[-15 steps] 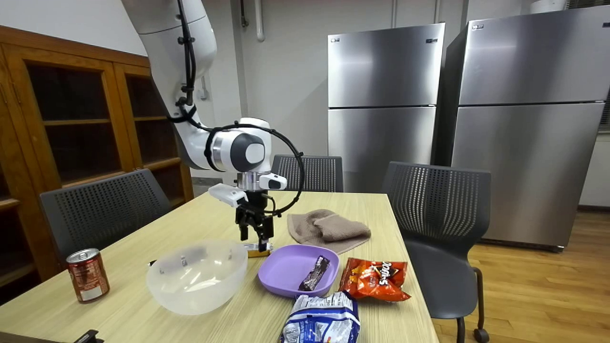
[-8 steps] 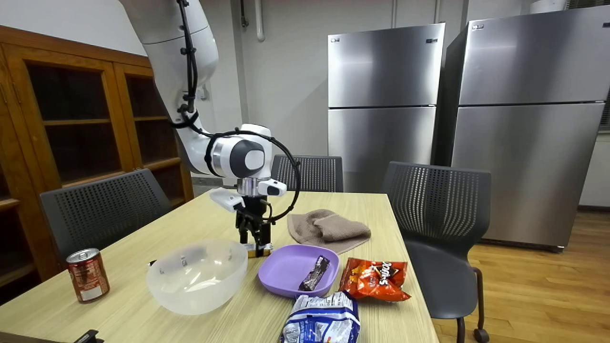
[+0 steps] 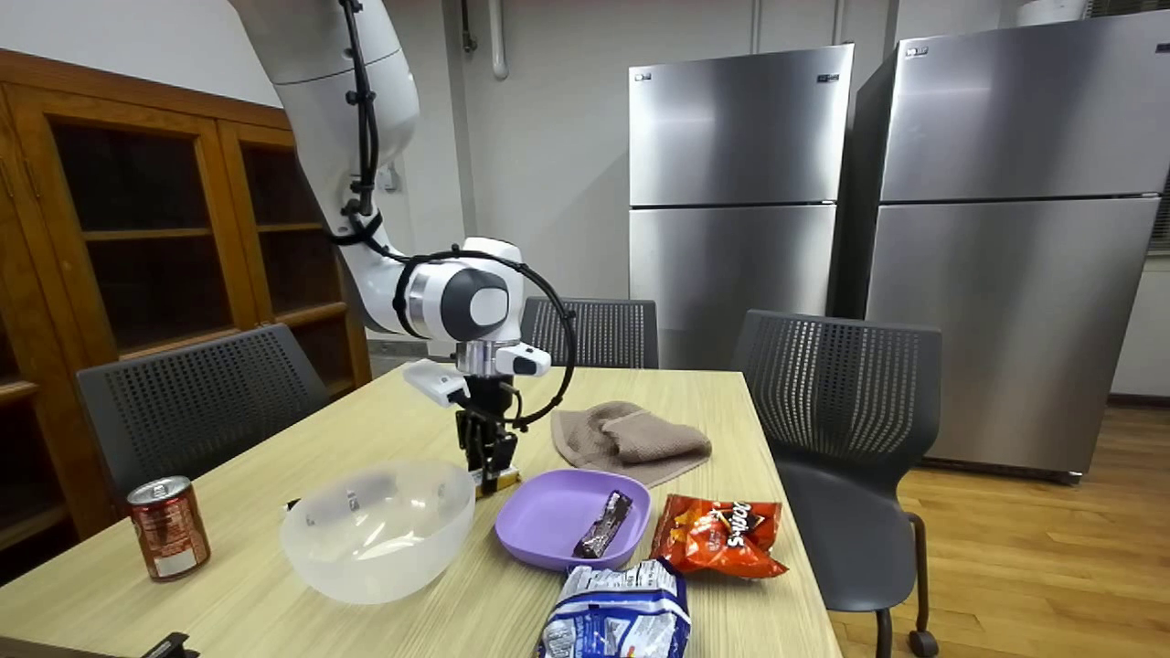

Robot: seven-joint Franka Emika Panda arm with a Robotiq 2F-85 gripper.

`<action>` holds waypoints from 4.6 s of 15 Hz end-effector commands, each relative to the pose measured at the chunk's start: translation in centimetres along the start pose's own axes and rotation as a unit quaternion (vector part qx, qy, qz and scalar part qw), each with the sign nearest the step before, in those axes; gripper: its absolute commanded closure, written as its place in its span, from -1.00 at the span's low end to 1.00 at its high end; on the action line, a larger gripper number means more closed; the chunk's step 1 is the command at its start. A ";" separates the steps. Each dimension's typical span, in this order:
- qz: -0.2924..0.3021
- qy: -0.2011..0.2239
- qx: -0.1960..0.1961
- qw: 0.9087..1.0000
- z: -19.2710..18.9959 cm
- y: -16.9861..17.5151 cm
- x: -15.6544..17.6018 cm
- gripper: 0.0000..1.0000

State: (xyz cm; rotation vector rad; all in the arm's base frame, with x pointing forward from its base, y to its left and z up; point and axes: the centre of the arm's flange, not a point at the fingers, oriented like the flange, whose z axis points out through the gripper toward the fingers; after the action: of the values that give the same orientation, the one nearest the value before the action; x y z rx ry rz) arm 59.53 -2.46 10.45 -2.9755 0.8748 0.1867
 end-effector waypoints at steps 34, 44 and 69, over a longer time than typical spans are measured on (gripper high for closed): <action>-0.084 0.021 -0.046 0.995 -4.0 15.4 2.5 0.67; -0.090 0.023 -0.047 0.995 -5.1 14.6 2.6 -1.00; -0.208 0.060 -0.026 0.976 -10.5 -4.9 -7.9 -1.00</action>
State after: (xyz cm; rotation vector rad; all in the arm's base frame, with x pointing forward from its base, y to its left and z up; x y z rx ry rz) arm 57.84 2.53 20.60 -3.1688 0.1753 -0.0057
